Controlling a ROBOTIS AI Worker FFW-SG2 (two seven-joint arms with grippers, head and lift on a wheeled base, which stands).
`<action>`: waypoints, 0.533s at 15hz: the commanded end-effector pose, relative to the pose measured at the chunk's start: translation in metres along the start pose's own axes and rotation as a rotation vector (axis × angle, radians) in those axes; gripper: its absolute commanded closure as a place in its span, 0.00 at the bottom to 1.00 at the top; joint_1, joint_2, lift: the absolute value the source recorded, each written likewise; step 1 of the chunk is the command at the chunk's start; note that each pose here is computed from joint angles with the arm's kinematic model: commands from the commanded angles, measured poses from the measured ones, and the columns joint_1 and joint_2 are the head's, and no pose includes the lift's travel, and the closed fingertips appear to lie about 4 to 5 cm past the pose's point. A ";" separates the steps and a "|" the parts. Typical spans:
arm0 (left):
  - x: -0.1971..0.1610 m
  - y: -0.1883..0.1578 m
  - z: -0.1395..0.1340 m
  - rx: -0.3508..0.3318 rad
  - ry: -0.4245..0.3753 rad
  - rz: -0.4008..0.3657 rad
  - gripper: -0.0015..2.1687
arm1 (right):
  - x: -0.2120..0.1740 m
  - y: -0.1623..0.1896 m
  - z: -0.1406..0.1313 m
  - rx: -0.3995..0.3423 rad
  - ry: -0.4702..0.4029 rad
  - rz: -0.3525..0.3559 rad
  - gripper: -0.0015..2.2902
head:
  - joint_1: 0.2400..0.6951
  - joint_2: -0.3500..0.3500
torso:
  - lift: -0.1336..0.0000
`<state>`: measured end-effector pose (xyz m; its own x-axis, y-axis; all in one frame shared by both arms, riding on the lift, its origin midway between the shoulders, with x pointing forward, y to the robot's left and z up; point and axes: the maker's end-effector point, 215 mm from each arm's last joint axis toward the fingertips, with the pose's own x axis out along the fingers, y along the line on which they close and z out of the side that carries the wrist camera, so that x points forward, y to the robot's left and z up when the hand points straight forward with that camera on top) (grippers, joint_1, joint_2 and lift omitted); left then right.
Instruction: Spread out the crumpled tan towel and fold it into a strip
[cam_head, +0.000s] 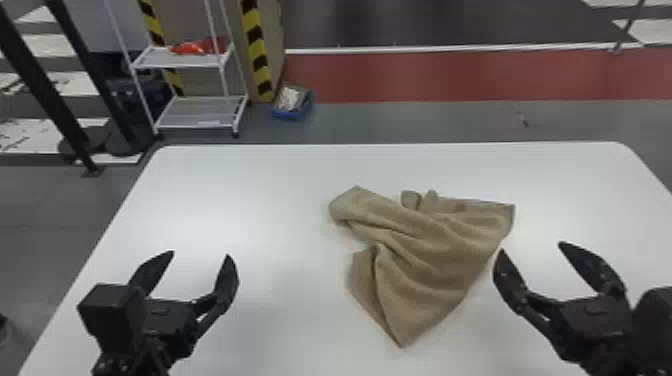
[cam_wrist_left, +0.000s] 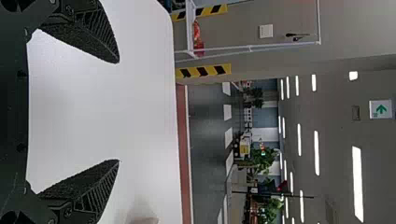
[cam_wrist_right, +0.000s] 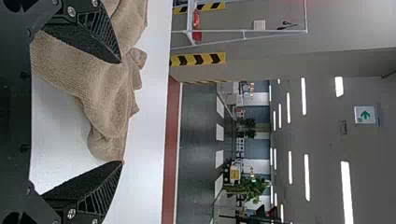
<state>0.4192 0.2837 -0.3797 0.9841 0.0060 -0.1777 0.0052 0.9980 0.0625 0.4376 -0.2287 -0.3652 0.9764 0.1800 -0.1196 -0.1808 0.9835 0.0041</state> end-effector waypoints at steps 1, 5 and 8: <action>0.000 0.000 -0.002 -0.003 0.003 0.001 0.06 | 0.000 0.001 0.000 0.005 -0.001 -0.002 0.06 | 1.00 0.60 | 0.07; 0.000 0.000 -0.002 -0.003 0.003 0.001 0.06 | 0.001 0.000 -0.001 0.007 0.000 -0.002 0.06 | 1.00 0.60 | 0.07; 0.000 -0.007 -0.003 -0.003 0.004 -0.013 0.07 | 0.001 -0.009 0.000 0.001 -0.002 -0.018 0.06 | 1.00 0.60 | 0.07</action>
<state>0.4190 0.2818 -0.3813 0.9836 0.0013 -0.1805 0.0100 0.9981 0.0614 0.4389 -0.2323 -0.3657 0.9774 0.1742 -0.1198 -0.1751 0.9845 0.0031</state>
